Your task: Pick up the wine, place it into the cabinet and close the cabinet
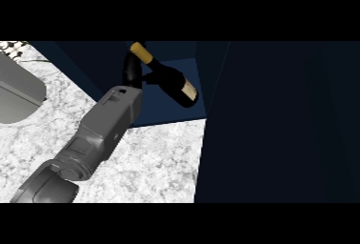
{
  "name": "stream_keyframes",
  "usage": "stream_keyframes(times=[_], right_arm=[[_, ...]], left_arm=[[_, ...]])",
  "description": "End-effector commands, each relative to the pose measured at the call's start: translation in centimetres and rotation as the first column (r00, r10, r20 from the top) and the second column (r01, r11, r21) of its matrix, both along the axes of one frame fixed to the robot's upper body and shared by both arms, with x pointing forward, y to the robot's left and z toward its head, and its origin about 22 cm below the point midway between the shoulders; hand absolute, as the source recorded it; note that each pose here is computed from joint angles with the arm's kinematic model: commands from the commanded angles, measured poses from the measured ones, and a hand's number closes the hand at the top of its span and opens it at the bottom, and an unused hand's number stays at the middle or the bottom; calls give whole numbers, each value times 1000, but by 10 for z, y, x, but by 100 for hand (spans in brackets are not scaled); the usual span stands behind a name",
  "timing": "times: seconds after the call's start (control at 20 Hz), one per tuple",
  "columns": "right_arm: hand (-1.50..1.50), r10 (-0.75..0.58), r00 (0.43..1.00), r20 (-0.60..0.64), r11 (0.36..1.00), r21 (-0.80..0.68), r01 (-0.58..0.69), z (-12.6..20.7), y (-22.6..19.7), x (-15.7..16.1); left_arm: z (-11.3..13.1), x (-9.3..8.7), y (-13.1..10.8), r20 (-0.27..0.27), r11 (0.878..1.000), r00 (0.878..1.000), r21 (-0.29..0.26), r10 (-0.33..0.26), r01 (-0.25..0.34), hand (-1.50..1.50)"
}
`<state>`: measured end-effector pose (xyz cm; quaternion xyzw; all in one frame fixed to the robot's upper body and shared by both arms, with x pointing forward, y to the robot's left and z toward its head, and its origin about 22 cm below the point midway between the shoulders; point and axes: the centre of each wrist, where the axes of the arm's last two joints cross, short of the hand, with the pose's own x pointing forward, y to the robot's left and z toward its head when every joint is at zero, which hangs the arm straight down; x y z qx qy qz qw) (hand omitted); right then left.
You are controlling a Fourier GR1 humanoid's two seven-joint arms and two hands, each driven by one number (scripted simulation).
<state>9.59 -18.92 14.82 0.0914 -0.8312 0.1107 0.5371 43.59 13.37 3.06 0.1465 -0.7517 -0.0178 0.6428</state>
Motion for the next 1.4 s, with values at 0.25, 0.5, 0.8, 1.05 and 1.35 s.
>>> stream_keyframes(times=[0.25,0.5,0.8,1.05,1.35], right_arm=[[-150,14,1000,-21,996,91,-12,19,-3,-15],[-150,17,1000,-18,997,81,-16,28,-7,-18],[-150,7,999,-41,996,93,-3,37,-9,-35],[-150,-16,998,-56,995,97,21,39,-12,-34],[-150,-32,998,-46,997,70,36,38,-12,-30]], left_arm=[[27,10,-11,124,971,983,-182,-135,157,150],[48,17,-18,190,929,953,-243,-237,280,150],[40,11,-33,165,898,942,-289,-294,331,-150],[33,6,-40,166,879,930,-309,-327,364,-150],[34,2,-50,160,871,923,-307,-351,385,-150]])
